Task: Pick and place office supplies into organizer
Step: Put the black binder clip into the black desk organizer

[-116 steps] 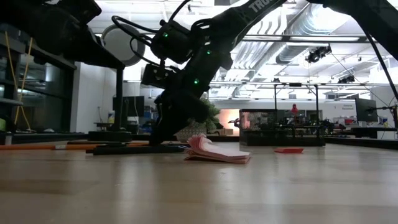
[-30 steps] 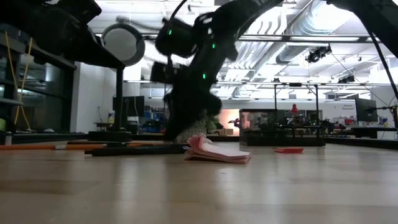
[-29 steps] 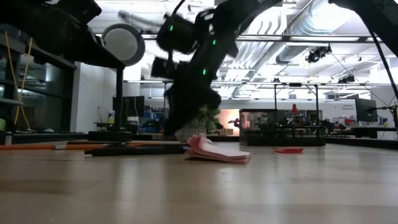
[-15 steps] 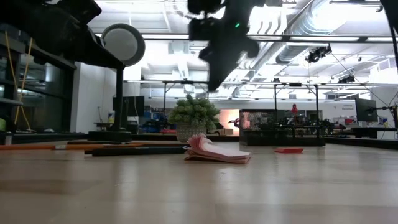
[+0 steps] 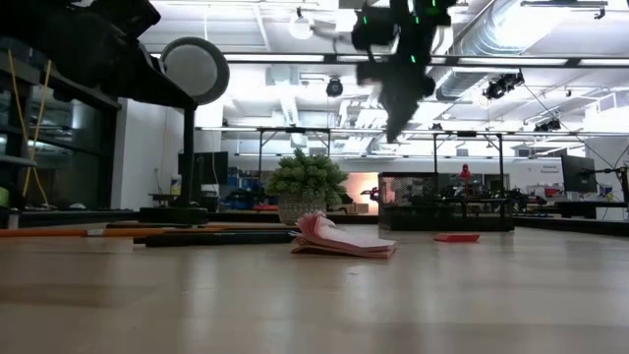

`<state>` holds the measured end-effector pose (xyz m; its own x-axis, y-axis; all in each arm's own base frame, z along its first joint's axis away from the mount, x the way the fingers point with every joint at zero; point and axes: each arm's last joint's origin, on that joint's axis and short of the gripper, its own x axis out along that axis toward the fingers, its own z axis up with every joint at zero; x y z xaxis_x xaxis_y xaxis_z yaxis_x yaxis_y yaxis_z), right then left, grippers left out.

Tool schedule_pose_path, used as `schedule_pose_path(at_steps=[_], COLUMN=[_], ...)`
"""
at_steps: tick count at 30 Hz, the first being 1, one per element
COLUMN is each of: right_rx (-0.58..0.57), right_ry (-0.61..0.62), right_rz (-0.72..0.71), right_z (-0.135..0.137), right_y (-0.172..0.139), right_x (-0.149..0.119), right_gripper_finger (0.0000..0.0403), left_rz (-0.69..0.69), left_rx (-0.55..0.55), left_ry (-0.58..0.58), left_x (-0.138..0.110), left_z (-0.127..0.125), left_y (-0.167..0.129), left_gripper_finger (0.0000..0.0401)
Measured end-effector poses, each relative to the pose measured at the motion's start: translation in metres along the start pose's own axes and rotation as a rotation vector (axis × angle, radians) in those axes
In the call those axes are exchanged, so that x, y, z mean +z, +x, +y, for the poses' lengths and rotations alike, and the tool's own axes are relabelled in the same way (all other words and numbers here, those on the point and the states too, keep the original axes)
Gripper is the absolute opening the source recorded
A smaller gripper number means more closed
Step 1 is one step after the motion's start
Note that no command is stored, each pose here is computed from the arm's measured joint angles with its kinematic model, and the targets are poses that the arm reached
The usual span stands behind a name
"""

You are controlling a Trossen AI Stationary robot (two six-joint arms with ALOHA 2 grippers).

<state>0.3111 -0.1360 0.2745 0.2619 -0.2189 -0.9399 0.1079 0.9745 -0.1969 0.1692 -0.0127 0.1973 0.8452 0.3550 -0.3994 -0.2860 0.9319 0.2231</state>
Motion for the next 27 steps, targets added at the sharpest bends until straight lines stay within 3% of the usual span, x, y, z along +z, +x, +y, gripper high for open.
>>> schedule_pose_path(at_steps=[7, 13, 27], right_rx=[-0.006, -0.009, 0.023], right_ry=[0.060, 0.058, 0.036], right_rz=[0.080, 0.134, 0.121], right_z=[-0.023, -0.022, -0.011], right_y=[0.038, 0.058, 0.063], right_x=[-0.033, -0.052, -0.050], right_gripper_finger=[0.0000, 0.0000, 0.0001], left_rz=[0.000, -0.001, -0.001], left_rx=[0.000, 0.000, 0.000], left_ry=[0.000, 0.000, 0.000], left_x=[0.000, 0.000, 0.000], left_z=[0.000, 0.000, 0.000], left_y=[0.000, 0.000, 0.000], left_gripper_finger=[0.0090, 0.0090, 0.0090])
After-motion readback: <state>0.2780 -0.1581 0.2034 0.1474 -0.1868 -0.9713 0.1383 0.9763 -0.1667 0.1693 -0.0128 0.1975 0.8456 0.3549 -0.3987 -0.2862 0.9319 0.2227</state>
